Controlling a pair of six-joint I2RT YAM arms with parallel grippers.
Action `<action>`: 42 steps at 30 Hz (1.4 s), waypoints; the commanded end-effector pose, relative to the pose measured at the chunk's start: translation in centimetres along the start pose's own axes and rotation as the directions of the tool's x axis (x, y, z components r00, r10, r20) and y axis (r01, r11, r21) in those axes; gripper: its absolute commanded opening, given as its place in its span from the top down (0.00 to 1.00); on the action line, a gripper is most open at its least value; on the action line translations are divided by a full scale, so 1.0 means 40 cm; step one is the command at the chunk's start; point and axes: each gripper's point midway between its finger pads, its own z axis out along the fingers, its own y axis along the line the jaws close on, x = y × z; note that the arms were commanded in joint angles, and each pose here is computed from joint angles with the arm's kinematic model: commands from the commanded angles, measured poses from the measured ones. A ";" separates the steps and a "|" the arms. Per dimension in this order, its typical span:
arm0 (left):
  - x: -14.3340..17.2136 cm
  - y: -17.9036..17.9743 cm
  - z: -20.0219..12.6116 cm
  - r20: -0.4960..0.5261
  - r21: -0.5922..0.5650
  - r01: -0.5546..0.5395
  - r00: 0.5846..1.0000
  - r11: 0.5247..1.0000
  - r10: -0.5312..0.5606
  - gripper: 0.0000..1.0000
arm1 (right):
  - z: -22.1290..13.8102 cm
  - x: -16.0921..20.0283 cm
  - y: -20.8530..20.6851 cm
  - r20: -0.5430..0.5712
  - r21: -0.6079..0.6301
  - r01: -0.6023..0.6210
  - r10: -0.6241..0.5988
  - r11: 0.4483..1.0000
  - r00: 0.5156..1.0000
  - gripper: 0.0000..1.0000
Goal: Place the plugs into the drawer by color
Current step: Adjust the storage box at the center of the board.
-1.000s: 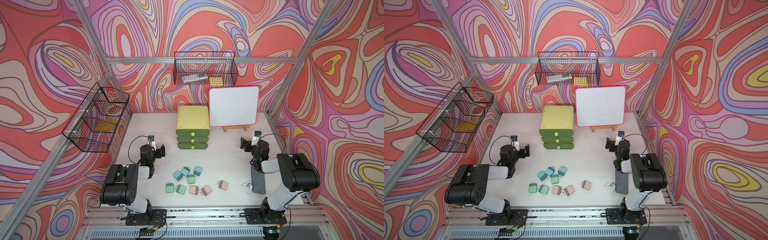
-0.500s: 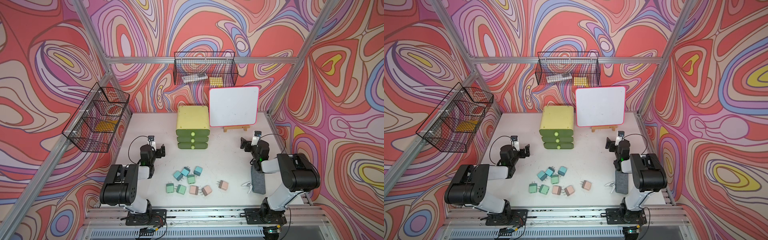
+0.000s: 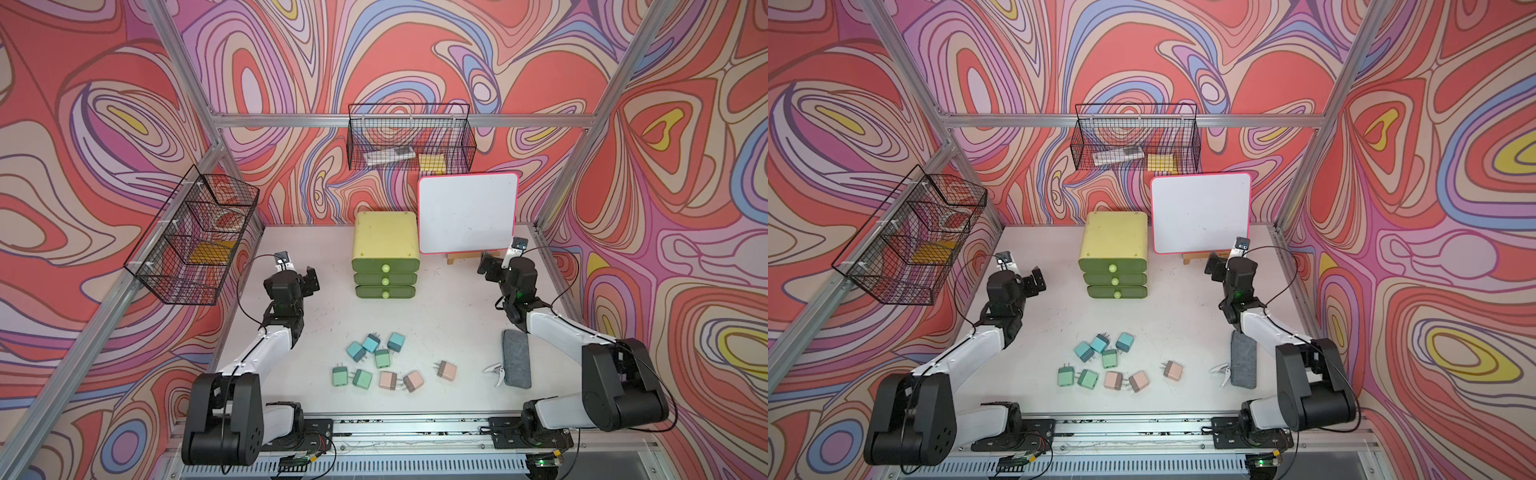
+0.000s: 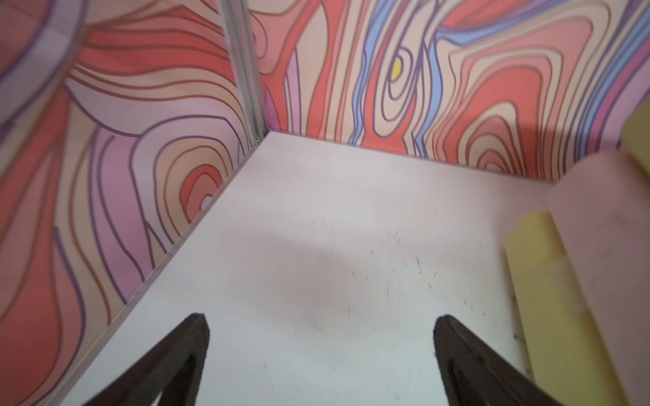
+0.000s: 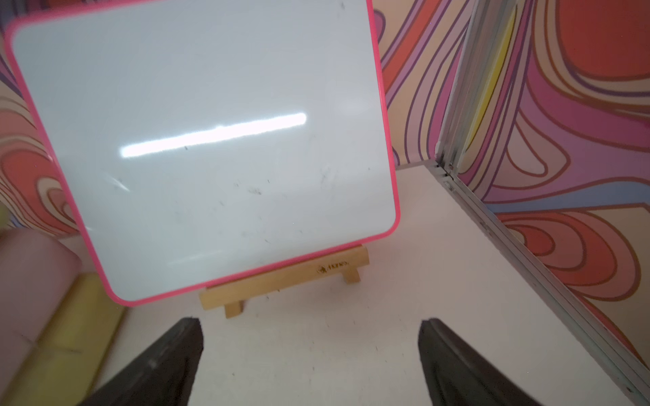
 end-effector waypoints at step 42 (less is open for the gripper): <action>-0.092 -0.502 -0.054 -0.648 0.448 0.328 0.760 0.832 0.049 0.07 | 0.055 0.040 0.625 -0.509 -0.605 -0.354 -0.004 0.713 0.861 0.38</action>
